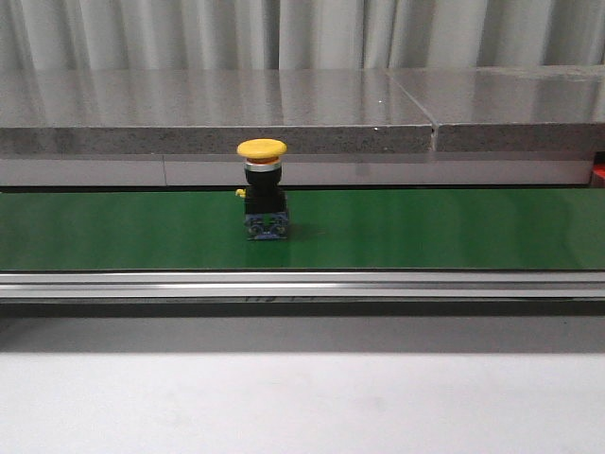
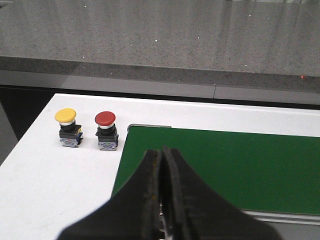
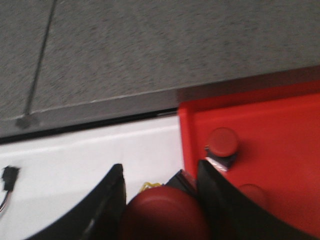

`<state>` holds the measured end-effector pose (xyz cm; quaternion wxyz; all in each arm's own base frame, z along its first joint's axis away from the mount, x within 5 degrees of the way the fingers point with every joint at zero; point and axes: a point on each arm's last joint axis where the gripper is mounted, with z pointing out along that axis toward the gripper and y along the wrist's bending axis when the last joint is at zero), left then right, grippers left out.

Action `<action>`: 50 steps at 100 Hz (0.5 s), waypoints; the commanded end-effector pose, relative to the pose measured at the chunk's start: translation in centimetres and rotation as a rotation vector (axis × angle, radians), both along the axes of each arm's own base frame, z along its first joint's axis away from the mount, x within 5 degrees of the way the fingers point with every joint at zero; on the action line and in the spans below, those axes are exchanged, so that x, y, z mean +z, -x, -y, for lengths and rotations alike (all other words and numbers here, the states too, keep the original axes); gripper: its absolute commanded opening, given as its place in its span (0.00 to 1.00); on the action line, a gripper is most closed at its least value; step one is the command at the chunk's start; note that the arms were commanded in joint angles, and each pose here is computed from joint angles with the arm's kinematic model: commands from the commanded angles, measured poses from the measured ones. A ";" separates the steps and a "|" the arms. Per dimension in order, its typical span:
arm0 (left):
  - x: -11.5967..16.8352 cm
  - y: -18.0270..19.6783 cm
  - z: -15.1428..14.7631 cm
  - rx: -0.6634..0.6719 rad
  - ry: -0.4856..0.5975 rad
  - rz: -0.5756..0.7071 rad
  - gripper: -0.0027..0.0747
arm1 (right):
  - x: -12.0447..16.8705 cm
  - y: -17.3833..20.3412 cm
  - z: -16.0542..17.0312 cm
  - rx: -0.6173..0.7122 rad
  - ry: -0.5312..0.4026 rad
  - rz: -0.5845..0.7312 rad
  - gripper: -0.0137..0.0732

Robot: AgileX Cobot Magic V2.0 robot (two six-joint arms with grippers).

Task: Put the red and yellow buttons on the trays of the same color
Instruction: 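Lower the red button into the red tray and open the right gripper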

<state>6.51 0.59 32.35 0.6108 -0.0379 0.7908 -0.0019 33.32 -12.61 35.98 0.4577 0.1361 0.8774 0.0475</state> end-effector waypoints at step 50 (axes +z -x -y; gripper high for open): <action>1.4 -0.2 0.2 -0.023 0.003 0.086 0.01 | -6.5 -2.5 11.1 -0.321 -0.009 0.019 0.34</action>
